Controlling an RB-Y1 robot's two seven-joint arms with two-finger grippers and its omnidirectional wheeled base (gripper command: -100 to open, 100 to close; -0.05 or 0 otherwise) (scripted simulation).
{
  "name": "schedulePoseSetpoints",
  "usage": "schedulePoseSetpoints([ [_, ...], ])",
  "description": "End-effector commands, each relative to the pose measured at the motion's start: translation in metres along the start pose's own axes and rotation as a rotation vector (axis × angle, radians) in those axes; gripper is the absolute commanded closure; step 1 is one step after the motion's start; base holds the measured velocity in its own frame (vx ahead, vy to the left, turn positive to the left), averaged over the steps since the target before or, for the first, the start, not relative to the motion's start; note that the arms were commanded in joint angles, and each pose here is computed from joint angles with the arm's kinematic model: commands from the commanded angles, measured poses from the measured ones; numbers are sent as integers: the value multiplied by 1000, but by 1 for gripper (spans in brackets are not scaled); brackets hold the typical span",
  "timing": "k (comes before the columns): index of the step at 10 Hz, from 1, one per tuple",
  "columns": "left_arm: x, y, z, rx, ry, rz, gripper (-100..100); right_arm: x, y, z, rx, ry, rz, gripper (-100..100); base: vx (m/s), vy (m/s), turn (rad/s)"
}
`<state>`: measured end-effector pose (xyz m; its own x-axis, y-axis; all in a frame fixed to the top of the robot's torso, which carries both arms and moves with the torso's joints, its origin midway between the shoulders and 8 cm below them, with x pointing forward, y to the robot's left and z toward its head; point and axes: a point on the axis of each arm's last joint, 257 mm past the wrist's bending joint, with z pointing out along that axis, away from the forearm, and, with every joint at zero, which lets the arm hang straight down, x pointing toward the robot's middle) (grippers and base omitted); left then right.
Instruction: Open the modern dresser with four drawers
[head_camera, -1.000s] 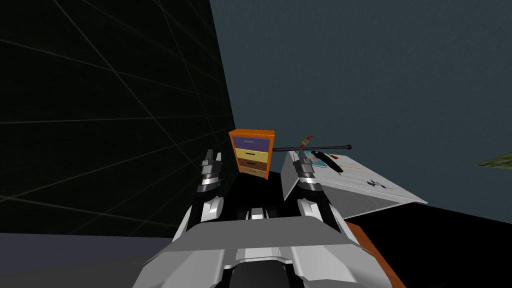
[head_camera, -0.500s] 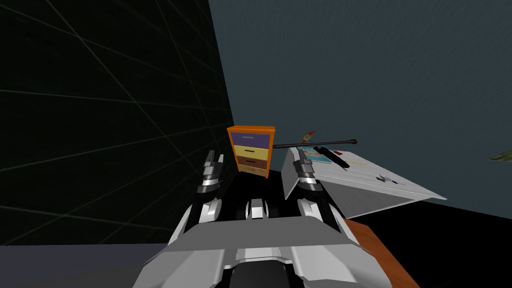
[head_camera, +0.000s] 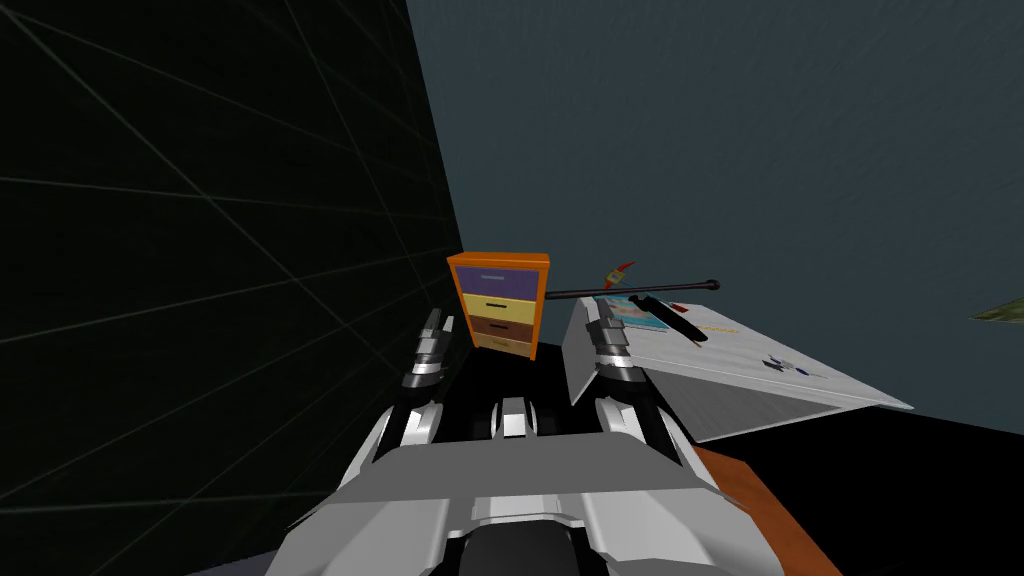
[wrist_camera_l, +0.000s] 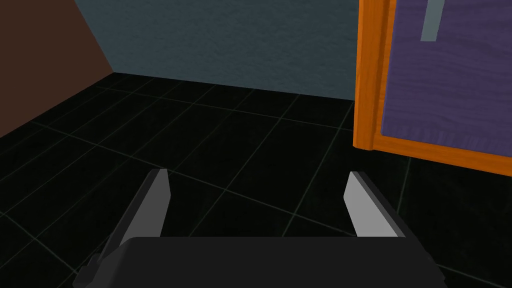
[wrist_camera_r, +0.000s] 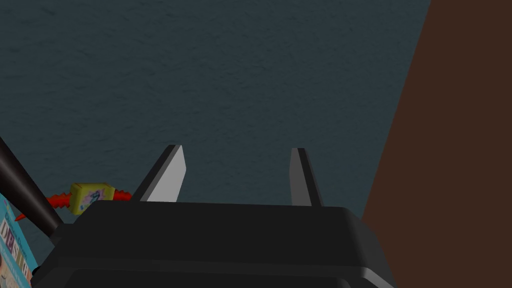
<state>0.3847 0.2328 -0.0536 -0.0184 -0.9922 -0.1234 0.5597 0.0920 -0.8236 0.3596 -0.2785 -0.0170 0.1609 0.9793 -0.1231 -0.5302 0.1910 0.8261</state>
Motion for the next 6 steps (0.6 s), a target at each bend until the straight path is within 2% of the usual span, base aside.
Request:
schedulePoseSetpoints([
  [1,1,25,-13,-40,21,4,-100,0,0,0,0,0,0,0,128,-2,-49],
  [6,7,74,-40,-124,48,4,-100,0,0,0,0,0,0,0,140,1,-59],
])
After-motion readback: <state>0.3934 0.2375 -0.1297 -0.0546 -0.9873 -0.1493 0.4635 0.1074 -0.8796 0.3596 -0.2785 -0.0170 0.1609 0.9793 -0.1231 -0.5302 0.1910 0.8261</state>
